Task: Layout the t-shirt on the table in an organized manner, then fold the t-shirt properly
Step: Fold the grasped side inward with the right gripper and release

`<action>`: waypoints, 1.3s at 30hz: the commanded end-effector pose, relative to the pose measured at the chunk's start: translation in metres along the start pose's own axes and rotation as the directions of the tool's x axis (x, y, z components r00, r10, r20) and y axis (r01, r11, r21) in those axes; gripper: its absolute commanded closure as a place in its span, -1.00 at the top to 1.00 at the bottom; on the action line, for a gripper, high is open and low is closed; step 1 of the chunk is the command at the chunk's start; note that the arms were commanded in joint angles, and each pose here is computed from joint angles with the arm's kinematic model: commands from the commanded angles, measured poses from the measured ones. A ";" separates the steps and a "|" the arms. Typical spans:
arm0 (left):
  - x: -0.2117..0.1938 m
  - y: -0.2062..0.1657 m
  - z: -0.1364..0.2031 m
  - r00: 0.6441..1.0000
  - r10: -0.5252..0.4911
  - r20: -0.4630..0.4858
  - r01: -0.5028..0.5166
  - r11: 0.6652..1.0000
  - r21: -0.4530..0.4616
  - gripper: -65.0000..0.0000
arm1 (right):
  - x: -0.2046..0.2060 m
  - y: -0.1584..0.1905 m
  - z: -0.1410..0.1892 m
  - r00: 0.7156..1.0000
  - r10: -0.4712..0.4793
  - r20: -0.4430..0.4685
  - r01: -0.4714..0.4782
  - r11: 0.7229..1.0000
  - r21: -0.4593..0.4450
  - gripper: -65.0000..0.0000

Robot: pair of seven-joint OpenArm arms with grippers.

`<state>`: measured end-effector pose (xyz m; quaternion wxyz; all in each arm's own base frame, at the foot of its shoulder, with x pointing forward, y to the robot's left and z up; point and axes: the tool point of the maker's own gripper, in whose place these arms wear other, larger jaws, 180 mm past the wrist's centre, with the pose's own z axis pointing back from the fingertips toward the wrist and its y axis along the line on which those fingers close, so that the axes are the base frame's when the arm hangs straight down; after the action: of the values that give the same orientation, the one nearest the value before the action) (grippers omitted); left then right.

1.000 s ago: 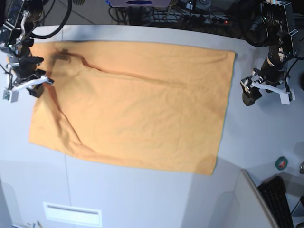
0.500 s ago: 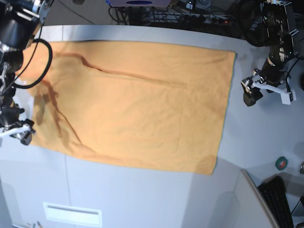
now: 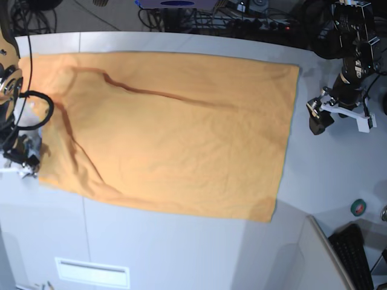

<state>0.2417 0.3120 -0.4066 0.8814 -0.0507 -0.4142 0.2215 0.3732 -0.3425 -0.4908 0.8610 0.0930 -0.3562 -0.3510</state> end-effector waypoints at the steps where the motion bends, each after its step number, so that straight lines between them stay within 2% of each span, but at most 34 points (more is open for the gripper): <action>1: 0.014 0.001 0.001 0.999 -0.007 0.039 0.007 1.000 -0.003 0.85 | 0.037 0.012 0.003 0.997 0.002 0.083 -0.005 1.000 0.030 -0.01; 12: 0.005 0.009 -0.002 1.000 0.007 0.015 -0.008 1.000 0.015 0.85 | 0.017 0.025 -0.003 0.999 -0.007 0.054 0.004 0.999 0.053 -0.01; 15: 0.005 0.009 -0.002 1.000 0.007 0.015 -0.008 1.000 0.015 0.85 | 0.020 0.040 -0.003 0.998 0.007 0.068 -0.014 0.995 0.103 -0.01; 23: 0.005 0.009 -0.002 1.000 0.007 0.015 -0.008 1.000 0.015 0.85 | 0.021 0.042 -0.003 0.998 0.009 0.070 -0.016 0.994 0.111 -0.02; 25: 0.005 0.009 -0.002 1.000 0.007 0.015 -0.008 1.000 0.015 0.85 | 0.021 0.042 -0.003 0.998 0.009 0.070 -0.016 0.994 0.111 -0.13; 30: 0.005 0.009 -0.002 1.000 0.007 0.015 -0.008 1.000 0.015 0.85 | 0.021 0.042 -0.003 0.998 0.009 0.070 -0.016 0.994 0.111 -0.69; 34: 0.005 0.009 -0.002 1.000 0.007 0.015 -0.008 1.000 0.015 0.85 | 0.022 0.043 -0.003 0.997 0.008 0.074 -0.016 0.994 0.111 -0.97; 39: 0.005 0.008 -0.002 1.000 0.005 0.015 -0.005 1.000 0.012 0.85 | 0.025 0.041 -0.002 0.997 0.012 0.077 -0.020 0.994 0.109 -1.00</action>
<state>0.2345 0.3159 -0.4193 0.8860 -0.0480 -0.3980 0.2330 0.3901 -0.3137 -0.4864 0.8573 0.1262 -0.3729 -0.3317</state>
